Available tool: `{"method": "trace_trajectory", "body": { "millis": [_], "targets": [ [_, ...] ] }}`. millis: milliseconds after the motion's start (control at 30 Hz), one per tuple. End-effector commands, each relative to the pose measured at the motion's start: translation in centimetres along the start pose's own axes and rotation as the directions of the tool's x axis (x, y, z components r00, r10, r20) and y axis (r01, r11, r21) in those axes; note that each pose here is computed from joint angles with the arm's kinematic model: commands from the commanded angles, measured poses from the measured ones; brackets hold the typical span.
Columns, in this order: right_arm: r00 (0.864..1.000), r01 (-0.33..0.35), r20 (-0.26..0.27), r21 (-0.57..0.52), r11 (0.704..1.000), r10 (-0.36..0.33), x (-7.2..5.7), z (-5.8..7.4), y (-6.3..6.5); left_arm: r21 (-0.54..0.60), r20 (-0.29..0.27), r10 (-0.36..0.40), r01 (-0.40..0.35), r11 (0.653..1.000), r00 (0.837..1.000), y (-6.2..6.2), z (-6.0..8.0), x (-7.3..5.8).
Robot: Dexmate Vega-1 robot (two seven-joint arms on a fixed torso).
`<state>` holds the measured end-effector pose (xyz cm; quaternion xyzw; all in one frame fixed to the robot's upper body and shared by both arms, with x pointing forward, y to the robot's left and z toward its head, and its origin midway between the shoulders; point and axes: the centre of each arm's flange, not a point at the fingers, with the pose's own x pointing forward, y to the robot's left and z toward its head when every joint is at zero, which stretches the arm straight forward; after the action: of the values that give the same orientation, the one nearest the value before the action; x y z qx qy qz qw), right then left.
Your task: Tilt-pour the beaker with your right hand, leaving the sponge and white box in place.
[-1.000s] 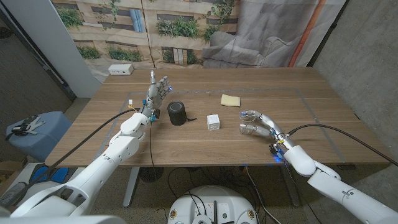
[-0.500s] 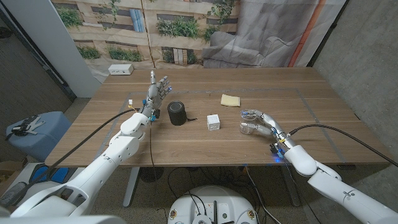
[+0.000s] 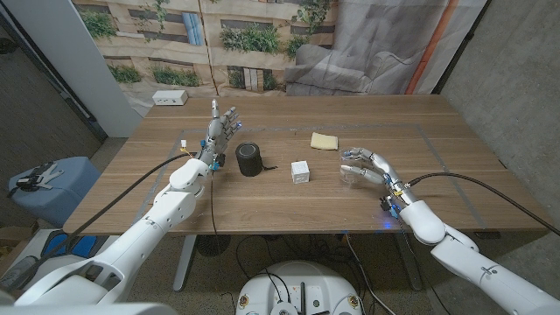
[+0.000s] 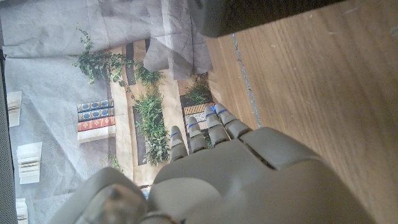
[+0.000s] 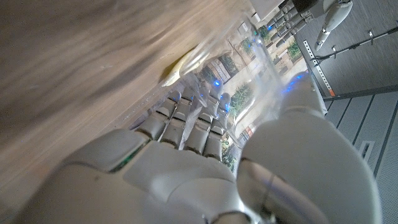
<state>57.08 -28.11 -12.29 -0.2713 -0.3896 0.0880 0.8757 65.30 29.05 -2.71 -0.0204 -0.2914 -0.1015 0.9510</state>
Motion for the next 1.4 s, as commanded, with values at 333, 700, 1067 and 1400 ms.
{"method": "trace_trajectory", "body": {
  "millis": [333,700,1067,1400],
  "targets": [
    [0.995,0.078,0.070,-0.026,0.997,-0.076,0.6,2.0,-2.2,0.000,0.001,0.000,0.000,1.000,1.000,0.0,0.0,0.0],
    [0.991,0.091,0.110,-0.103,0.990,-0.080,1.3,3.3,-4.0,0.000,0.001,0.000,0.000,1.000,1.000,0.0,0.0,0.0],
    [0.992,0.041,0.124,-0.201,0.979,-0.016,2.1,4.4,-6.1,0.000,0.001,0.000,0.000,1.000,1.000,0.0,0.0,0.0],
    [0.993,-0.025,0.103,-0.272,0.962,0.055,2.7,5.1,-7.8,0.000,0.001,0.000,0.000,1.000,1.000,0.0,0.0,0.0]
  ]
}}
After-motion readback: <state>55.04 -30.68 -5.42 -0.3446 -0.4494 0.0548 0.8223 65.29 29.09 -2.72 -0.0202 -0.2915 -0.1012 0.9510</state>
